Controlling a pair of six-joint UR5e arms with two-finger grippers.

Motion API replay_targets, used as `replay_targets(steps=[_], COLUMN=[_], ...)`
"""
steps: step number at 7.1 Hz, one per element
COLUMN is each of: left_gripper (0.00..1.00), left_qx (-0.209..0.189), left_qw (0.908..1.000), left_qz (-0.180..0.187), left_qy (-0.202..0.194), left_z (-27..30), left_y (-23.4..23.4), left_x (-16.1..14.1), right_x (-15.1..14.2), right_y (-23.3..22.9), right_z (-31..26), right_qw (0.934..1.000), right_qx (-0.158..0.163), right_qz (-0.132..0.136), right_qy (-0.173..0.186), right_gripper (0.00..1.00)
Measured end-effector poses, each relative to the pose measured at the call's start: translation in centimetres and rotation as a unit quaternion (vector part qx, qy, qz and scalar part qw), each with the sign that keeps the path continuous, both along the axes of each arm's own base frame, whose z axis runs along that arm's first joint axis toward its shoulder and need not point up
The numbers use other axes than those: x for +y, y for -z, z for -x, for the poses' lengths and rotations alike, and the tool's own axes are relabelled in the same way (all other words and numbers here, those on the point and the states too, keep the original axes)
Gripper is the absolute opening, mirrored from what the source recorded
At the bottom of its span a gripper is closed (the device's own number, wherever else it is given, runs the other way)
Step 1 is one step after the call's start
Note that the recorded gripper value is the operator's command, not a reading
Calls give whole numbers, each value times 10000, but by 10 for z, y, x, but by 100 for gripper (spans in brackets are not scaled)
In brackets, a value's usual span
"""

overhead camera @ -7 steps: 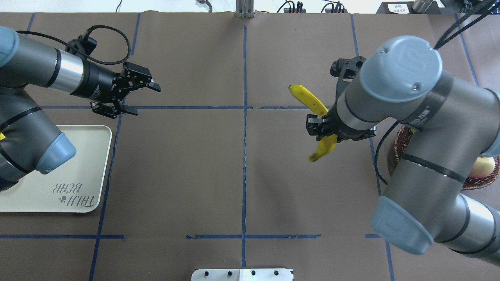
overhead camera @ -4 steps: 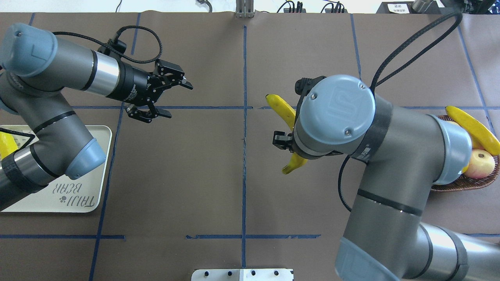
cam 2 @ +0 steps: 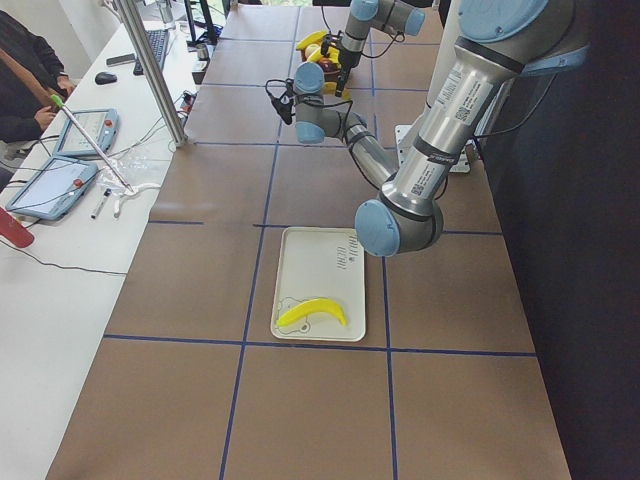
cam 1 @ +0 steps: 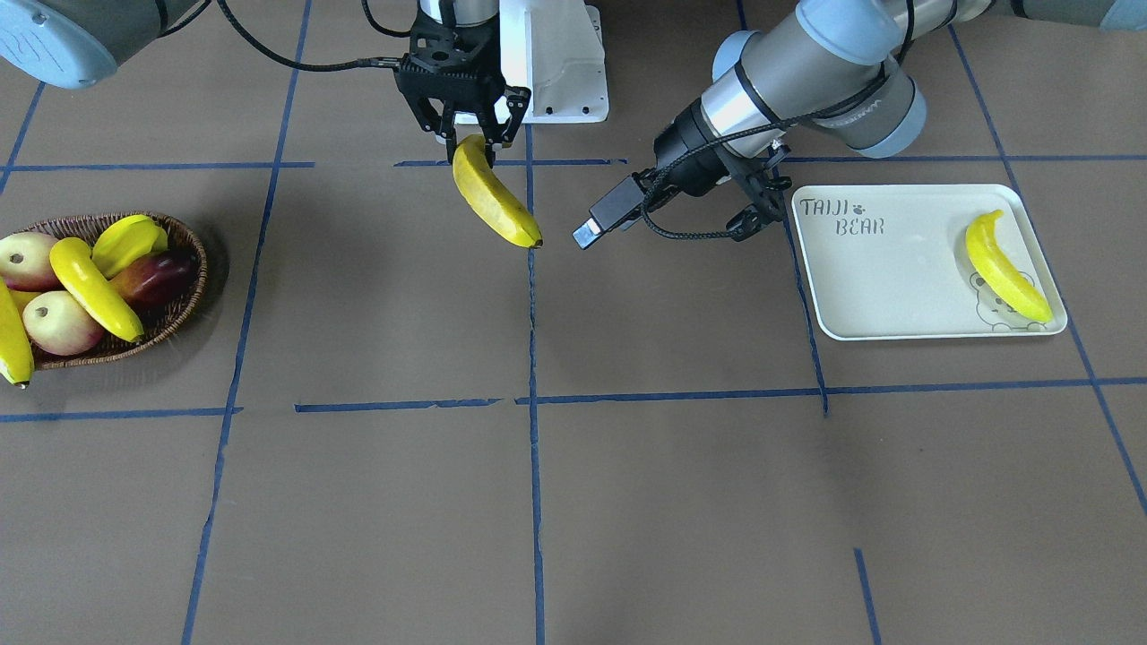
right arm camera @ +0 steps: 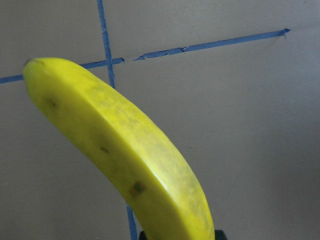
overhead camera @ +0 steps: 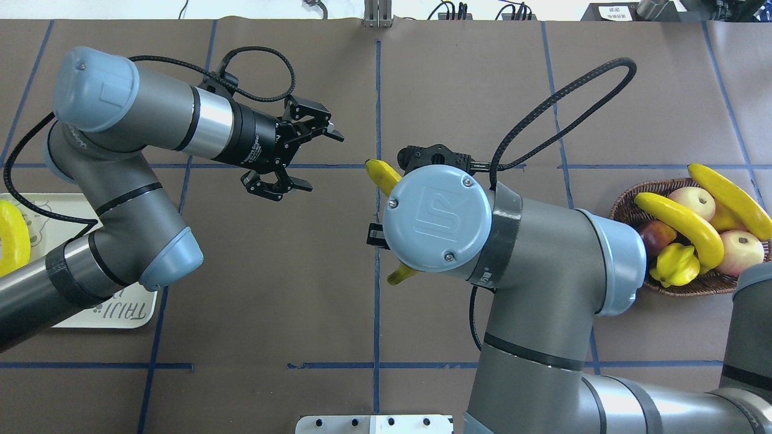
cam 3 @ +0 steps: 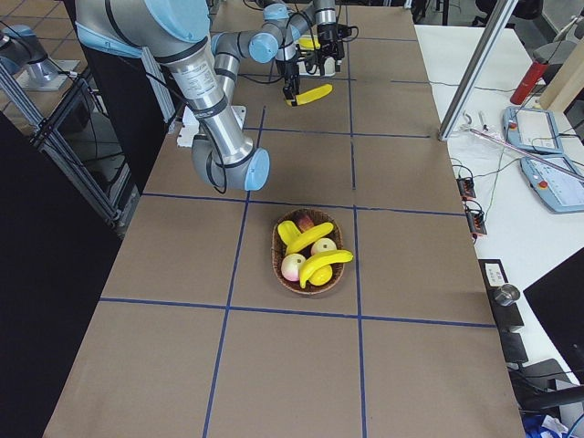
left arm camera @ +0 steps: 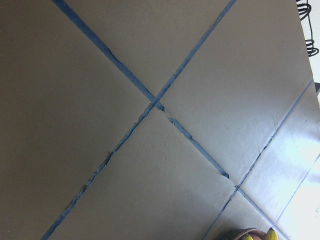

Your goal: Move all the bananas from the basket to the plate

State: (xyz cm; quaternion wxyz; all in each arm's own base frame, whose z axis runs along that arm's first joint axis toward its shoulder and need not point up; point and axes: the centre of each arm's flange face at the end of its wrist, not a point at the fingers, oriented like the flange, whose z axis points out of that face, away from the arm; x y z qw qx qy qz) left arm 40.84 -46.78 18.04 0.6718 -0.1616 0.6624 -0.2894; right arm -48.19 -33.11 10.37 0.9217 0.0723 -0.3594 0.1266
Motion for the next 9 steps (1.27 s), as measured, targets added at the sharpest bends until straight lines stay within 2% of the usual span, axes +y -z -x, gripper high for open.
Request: replay_targets(steps=[4, 7, 8, 9], left_gripper=[100, 100, 97, 88], left_qx=[243, 320, 320, 317], left_qw=[9996, 9992, 9992, 9992], left_qz=[139, 190, 190, 185], left_qy=[56, 127, 171, 185], left_z=[-40, -58, -64, -68], left_y=[34, 47, 48, 48], left_x=[29, 37, 41, 45], right_x=[-1, -1, -1, -1], right_y=[7, 11, 11, 11], right_z=[6, 6, 6, 6], right_qw=[10000, 10000, 10000, 10000], right_qx=[-18, -48, -53, -58], right_qz=[-16, -28, -31, -32], right_qy=[1, 2, 2, 2], right_gripper=[0, 0, 0, 0])
